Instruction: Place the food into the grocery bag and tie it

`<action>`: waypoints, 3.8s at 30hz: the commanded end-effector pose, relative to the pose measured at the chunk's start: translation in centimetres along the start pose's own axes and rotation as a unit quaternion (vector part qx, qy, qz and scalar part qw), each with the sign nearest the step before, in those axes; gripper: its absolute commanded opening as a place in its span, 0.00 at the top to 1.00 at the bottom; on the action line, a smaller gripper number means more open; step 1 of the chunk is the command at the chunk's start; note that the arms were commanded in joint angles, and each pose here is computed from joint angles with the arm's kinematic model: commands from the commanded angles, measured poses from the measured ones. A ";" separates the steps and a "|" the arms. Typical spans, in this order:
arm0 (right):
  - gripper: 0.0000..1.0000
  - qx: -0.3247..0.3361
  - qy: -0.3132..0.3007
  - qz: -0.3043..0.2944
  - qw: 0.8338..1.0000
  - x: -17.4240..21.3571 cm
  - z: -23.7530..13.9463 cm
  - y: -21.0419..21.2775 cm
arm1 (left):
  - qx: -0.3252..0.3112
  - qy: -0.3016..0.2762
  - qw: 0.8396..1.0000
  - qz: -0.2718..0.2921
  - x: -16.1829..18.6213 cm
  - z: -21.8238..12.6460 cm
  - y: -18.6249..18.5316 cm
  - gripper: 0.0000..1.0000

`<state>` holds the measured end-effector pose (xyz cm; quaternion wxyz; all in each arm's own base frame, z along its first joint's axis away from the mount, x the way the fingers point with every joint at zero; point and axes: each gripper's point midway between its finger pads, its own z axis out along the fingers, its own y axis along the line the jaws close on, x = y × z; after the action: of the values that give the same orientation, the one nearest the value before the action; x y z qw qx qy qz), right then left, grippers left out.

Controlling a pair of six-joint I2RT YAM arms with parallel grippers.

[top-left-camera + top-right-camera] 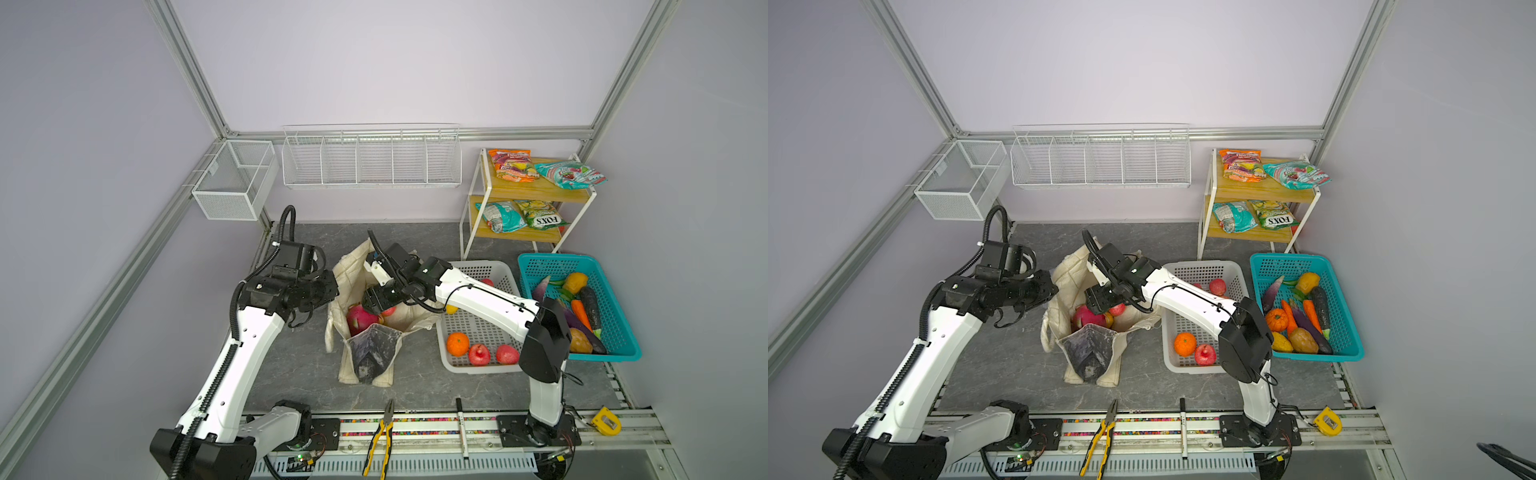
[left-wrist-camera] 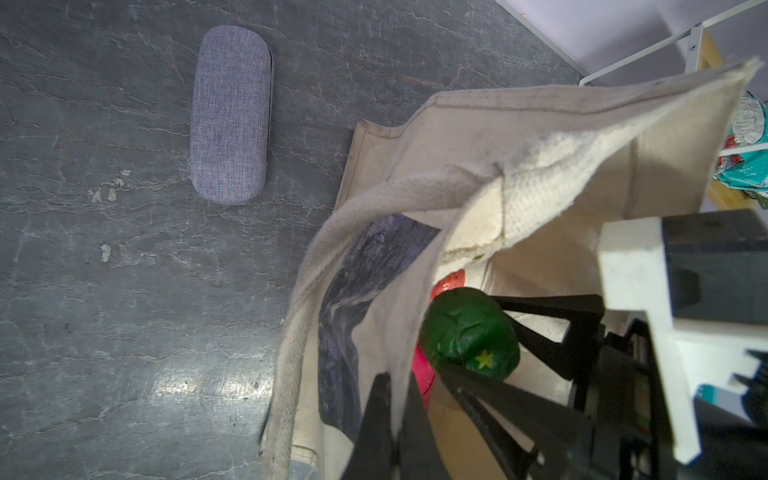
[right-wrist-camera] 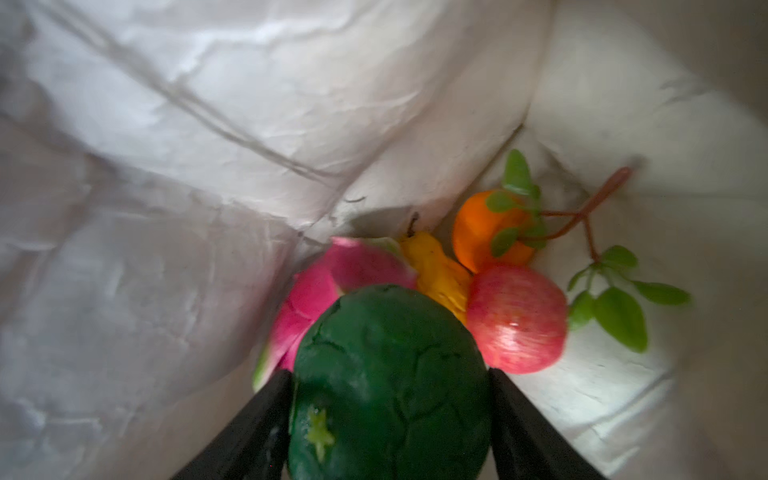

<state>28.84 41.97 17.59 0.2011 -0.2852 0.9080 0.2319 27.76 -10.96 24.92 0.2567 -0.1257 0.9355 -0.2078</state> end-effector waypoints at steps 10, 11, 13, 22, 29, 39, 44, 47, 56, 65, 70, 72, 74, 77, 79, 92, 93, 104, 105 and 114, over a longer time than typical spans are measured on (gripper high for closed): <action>0.26 0.078 0.009 -0.019 0.997 -0.5 0.9 -4.9 | 0.000 -0.009 1.000 -0.002 0.0 -1.1 -0.1 1.00; 0.26 0.076 0.011 -0.018 0.997 -0.4 1.3 -4.8 | 0.000 -0.008 1.000 -0.003 0.0 -1.1 -0.1 1.00; 0.25 0.072 0.011 -0.016 0.997 -0.4 1.9 -4.7 | -0.001 -0.008 1.000 -0.004 0.0 -1.1 0.0 1.00; 0.19 0.067 0.021 -0.017 0.997 0.2 3.4 -4.6 | -0.003 -0.009 1.000 -0.001 0.0 -1.3 0.0 1.00; 0.05 0.067 0.015 -0.022 0.997 -0.1 2.5 -4.4 | -0.005 -0.007 1.000 0.002 0.1 -1.3 0.1 1.00; 0.12 0.071 -0.033 -0.029 0.997 -2.7 -1.9 -3.4 | -0.007 -0.008 1.000 0.002 0.1 -1.2 0.1 1.00; 0.12 0.069 -0.089 -0.032 0.993 -5.6 -7.2 -2.8 | -0.008 -0.007 1.000 0.000 0.2 -1.2 0.3 1.00; 0.12 0.075 -0.128 -0.021 0.989 -7.2 -11.1 -3.3 | -0.008 -0.007 1.000 -0.002 0.2 -1.1 0.3 1.00; 0.12 0.173 -0.238 0.057 0.954 -7.9 -23.3 -12.0 | -0.007 -0.019 1.000 -0.004 -0.4 -1.2 0.1 1.00; 0.12 0.346 -0.302 0.254 0.851 1.8 -34.2 -27.8 | -0.006 -0.019 1.000 -0.004 -0.4 -1.2 0.1 1.00; 0.12 0.440 -0.290 0.390 0.755 10.7 -36.9 -33.3 | -0.004 -0.015 1.000 -0.005 -0.2 -1.0 0.1 1.00; 0.12 0.456 -0.262 0.434 0.731 13.8 -36.4 -34.6 | -0.005 -0.010 1.000 -0.005 0.0 -0.9 0.2 1.00; 0.12 0.466 -0.230 0.467 0.716 16.1 -35.6 -35.6 | -0.003 -0.007 1.000 -0.005 0.2 -0.8 0.1 1.00; 0.12 0.474 -0.174 0.501 0.703 18.7 -34.0 -36.8 | -0.001 -0.005 1.000 -0.006 0.2 -0.7 0.1 1.00; 0.12 0.483 -0.130 0.515 0.696 20.3 -33.1 -37.3 | -0.002 -0.001 1.000 -0.004 0.2 -0.6 0.0 1.00; 0.11 0.515 0.063 0.520 0.679 26.4 -30.1 -39.8 | -0.002 0.022 1.000 -0.004 0.7 -0.1 -0.1 1.00; 0.11 0.513 0.075 0.522 0.678 26.8 -29.9 -39.8 | -0.003 0.024 1.000 -0.005 0.8 -0.1 0.0 1.00; 0.11 0.495 0.128 0.536 0.672 30.3 -27.9 -40.4 | -0.007 0.030 1.000 -0.006 1.2 0.2 0.3 1.00; 0.11 0.493 0.132 0.537 0.671 30.6 -27.8 -40.4 | -0.008 0.031 0.999 -0.006 1.2 0.2 0.4 1.00; 0.11 0.453 0.146 0.554 0.684 32.3 -25.5 -40.3 | -0.007 0.027 1.000 -0.006 1.0 0.2 0.3 1.00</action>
<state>23.04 -15.29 10.97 0.0175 0.3728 0.9053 -0.2030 27.70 -11.11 24.51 0.2458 -0.1270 0.9380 -0.2086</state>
